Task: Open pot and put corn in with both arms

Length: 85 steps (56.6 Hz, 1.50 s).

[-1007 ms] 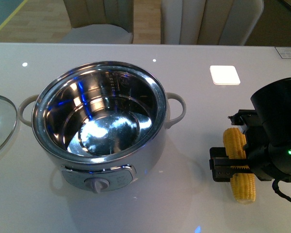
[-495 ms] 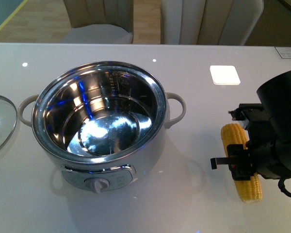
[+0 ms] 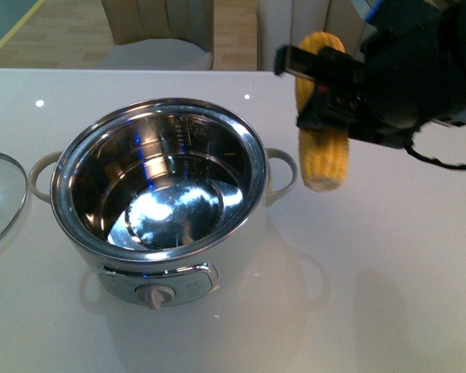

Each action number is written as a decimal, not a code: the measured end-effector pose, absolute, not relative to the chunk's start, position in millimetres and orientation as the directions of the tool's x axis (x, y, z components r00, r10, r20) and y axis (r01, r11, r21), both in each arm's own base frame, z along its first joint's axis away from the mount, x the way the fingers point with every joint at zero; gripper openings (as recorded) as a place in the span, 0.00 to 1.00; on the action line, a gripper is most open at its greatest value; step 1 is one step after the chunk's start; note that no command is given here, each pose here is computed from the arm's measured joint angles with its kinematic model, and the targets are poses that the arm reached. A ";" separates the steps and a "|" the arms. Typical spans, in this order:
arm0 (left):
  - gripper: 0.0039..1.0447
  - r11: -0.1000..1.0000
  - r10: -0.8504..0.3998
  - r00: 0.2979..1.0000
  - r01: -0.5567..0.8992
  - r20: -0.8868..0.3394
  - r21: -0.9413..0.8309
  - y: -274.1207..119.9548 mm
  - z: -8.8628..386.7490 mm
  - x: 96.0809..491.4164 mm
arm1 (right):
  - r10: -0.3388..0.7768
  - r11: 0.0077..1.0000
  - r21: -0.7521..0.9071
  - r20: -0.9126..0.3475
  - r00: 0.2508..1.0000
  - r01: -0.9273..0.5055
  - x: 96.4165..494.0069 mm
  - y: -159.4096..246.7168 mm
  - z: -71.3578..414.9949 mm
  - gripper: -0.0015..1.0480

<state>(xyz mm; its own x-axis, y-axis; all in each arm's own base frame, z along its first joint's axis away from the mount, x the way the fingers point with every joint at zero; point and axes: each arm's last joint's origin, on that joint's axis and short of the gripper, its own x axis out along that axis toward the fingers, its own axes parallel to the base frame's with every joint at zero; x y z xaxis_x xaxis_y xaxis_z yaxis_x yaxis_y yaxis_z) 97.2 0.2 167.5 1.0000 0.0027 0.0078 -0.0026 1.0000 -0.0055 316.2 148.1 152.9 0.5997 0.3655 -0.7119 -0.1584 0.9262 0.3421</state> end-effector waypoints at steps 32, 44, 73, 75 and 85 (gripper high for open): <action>0.93 1.000 0.003 1.000 -0.003 0.008 -0.005 0.2 167.5 97.2 | 0.491 0.862 0.478 -0.708 0.507 -0.168 358.1 243.0 156.1 0.20; 0.93 1.000 0.003 1.000 -0.003 0.008 -0.005 0.2 167.5 97.2 | 0.500 0.860 0.477 -0.725 0.473 -0.179 358.6 265.0 147.2 0.19; 0.93 1.000 0.003 1.000 -0.003 0.008 -0.005 0.2 167.5 97.2 | 0.488 0.873 0.451 -0.783 0.387 -0.188 348.6 291.4 119.6 0.32; 0.93 1.000 0.003 1.000 -0.003 0.008 -0.005 0.2 167.5 97.2 | 0.490 0.871 0.452 -0.783 0.384 -0.190 348.0 292.2 119.3 0.39; 0.93 1.000 0.003 1.000 -0.003 0.008 -0.005 0.2 167.5 97.2 | 0.499 0.865 0.469 -0.774 0.388 -0.178 348.0 289.7 120.3 0.66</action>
